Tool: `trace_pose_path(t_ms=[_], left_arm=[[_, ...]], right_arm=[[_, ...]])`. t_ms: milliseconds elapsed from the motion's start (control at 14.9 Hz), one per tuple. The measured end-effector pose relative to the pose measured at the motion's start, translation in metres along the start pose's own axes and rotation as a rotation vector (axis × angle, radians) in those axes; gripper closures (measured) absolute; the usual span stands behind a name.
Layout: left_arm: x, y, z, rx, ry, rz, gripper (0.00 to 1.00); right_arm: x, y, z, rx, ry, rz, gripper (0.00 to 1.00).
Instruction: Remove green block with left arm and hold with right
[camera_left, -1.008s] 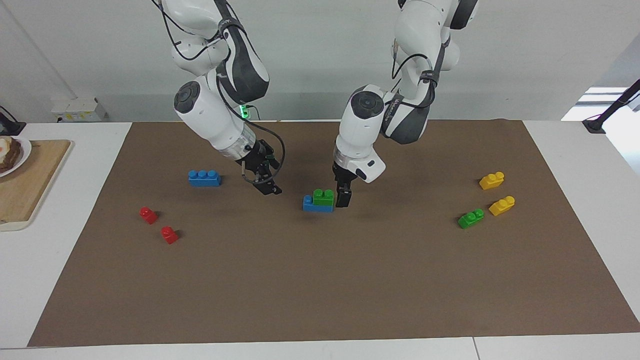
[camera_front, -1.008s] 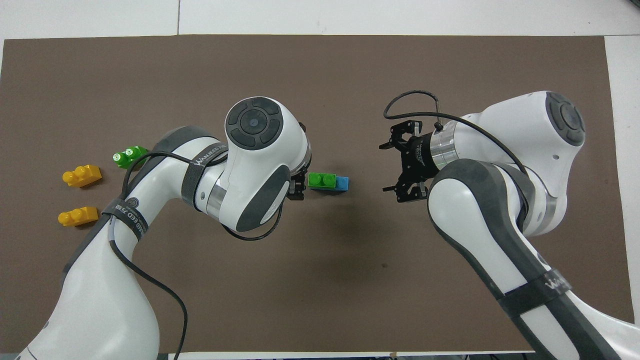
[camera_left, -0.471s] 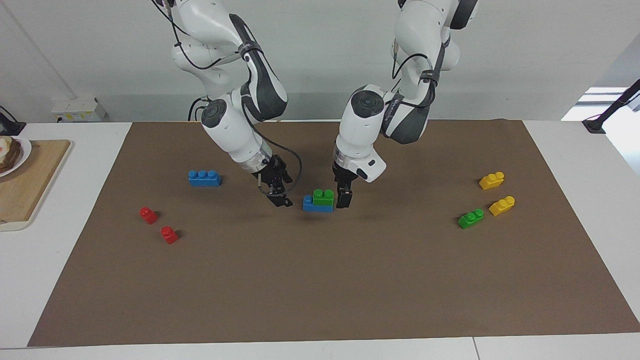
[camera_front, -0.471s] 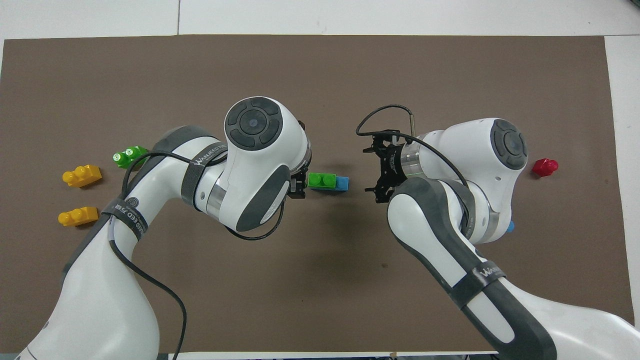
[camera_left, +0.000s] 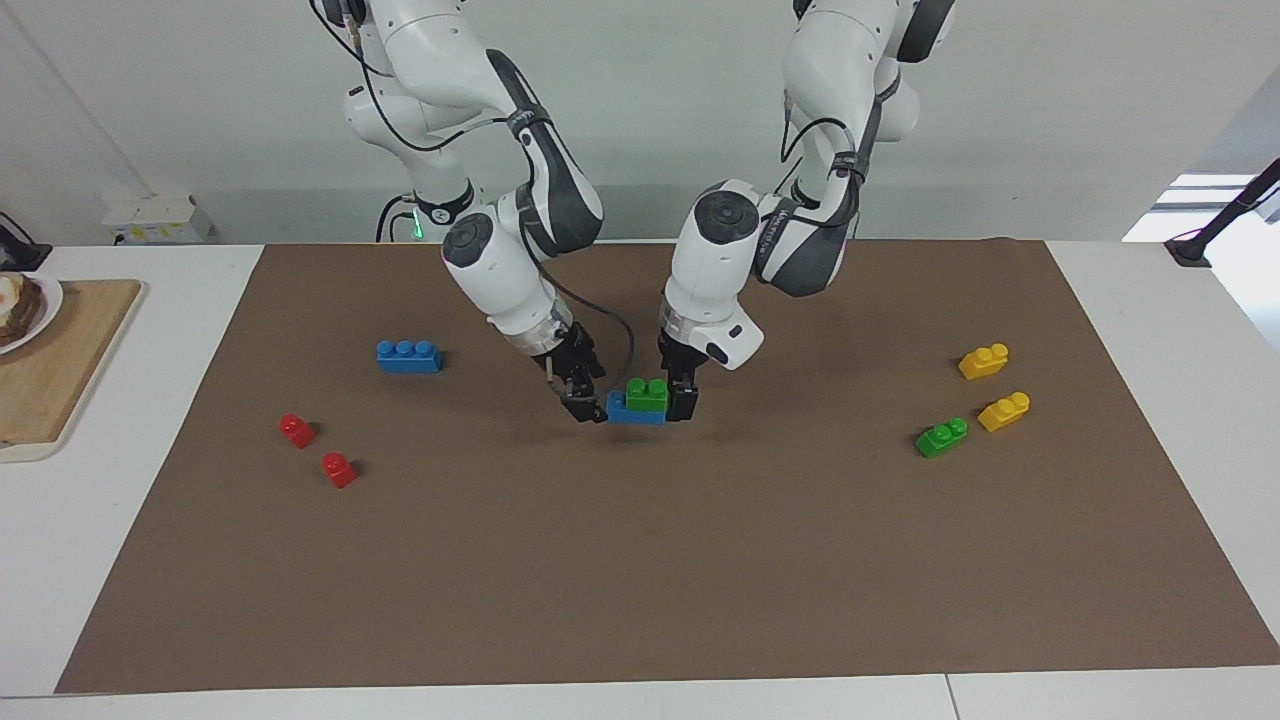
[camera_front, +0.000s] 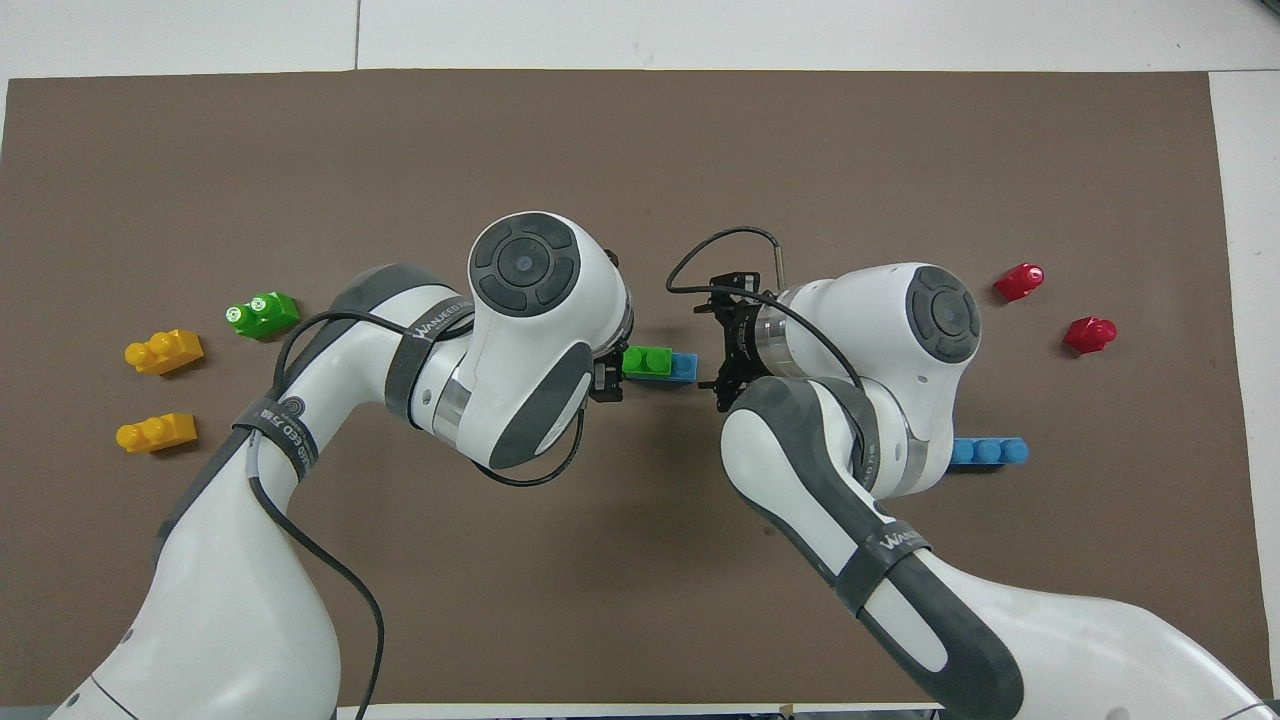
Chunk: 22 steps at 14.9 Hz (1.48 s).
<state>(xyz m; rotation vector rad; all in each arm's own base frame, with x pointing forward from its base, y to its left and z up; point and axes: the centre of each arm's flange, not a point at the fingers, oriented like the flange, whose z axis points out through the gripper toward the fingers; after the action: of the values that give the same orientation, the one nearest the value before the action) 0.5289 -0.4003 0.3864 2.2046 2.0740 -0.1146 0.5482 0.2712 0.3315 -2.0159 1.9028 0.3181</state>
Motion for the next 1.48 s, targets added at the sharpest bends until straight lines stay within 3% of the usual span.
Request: trace_pose_path(t_ms=[874,1143,1277,1345,1479], left_arm=[[-0.02,-0.024,0.038,0.026,0.007,0.005,0.0],[-0.023,-0.027,0.041,0.025,0.005,0.005,0.0],[-0.023,-0.027,0.041,0.024,0.005,0.004,0.0],[-0.023,-0.026,0.041,0.024,0.005,0.004,0.0],[-0.023,-0.026,0.041,0.024,0.006,0.003,0.0]], right_arm=[[-0.004,0.008,0.042,0.001,0.026,-0.016,0.08],[0.003,0.007,0.041,0.004,0.031,-0.005,0.27],[0.016,0.004,0.039,0.008,0.037,0.016,0.3],[0.021,0.002,0.038,0.01,0.039,0.023,0.39],[0.023,0.001,0.037,0.011,0.04,0.028,0.4]])
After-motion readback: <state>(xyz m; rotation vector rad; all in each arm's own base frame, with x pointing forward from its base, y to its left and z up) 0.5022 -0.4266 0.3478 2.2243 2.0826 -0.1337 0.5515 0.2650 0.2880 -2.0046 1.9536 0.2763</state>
